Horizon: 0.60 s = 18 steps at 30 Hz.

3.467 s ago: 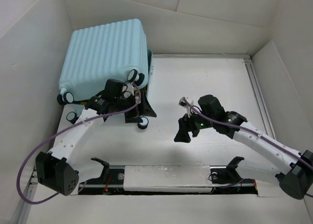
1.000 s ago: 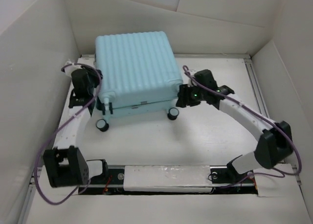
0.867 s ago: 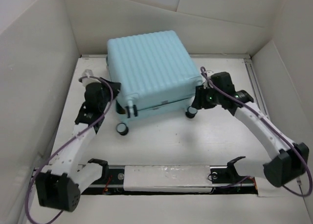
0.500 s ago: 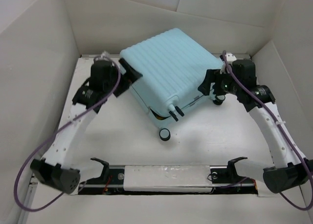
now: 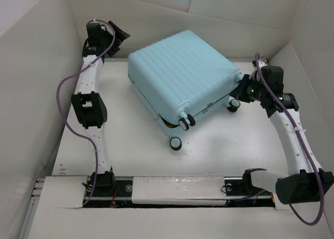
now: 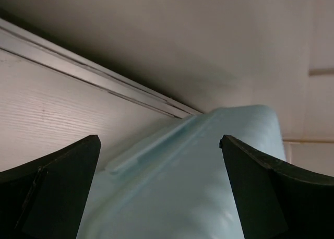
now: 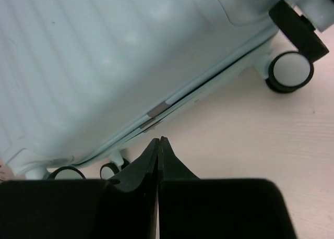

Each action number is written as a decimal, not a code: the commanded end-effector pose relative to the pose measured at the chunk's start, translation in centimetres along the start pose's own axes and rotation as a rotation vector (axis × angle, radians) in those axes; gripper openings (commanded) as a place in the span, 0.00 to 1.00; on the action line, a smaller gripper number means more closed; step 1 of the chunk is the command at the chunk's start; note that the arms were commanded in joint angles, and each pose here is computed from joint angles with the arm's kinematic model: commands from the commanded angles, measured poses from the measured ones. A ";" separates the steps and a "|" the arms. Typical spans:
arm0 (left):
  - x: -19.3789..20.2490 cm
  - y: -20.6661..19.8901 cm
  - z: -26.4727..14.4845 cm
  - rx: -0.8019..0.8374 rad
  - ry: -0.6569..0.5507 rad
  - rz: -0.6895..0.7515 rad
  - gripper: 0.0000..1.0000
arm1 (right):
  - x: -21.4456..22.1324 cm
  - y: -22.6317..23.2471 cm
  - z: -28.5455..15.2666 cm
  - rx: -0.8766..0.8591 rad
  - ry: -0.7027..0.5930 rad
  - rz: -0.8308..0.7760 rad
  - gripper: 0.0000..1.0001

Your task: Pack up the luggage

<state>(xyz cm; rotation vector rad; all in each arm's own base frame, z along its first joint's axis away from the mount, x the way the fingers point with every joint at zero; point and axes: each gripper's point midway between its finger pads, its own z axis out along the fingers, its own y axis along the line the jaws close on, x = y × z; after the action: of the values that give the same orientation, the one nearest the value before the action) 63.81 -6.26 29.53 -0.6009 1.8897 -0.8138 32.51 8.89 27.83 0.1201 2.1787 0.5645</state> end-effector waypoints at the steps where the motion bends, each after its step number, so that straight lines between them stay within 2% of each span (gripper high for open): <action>1: -0.6 -1.6 2.1 0.209 0.005 0.000 1.00 | 0.9 -0.2 1.9 -0.030 0.032 0.050 0.00; 4: -0.6 -3.2 3.2 0.347 0.024 0.012 1.00 | 1.6 -1.3 3.2 0.037 0.059 0.038 0.00; 8: 2.3 -1.2 5.7 0.380 0.092 -0.011 1.00 | 1.5 -2.5 5.5 0.071 0.046 0.071 0.00; 10: 5.9 0.1 7.2 0.377 0.177 -0.030 1.00 | 1.9 -2.9 7.2 0.086 0.065 0.086 0.00; 11: 6.3 0.2 7.1 0.391 0.191 -0.026 1.00 | 2.1 -2.5 7.7 0.086 0.074 0.091 0.00; 14: 11.5 -0.5 6.9 0.459 0.323 -0.029 0.85 | 2.2 -2.2 9.8 0.109 0.072 0.090 0.00; 15: 12.2 -3.5 5.2 0.512 0.339 0.001 0.82 | 2.3 -2.0 10.4 0.101 0.072 0.084 0.00; 16: 13.1 -4.6 4.1 0.539 0.350 0.024 0.78 | 2.6 -2.0 12.0 0.094 0.077 0.078 0.00; 17: 16.7 -2.4 3.6 0.493 0.412 0.002 0.74 | 2.6 -1.4 12.6 0.073 0.093 0.074 0.00; 18: 17.6 -3.3 2.3 0.512 0.415 0.037 0.73 | 2.9 -0.5 13.4 0.054 0.105 0.044 0.00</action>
<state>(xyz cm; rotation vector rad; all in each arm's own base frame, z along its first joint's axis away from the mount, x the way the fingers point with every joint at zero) 65.07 -14.92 14.76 -0.4803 1.9896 -1.2748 37.63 11.56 15.96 0.2348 2.4325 0.5024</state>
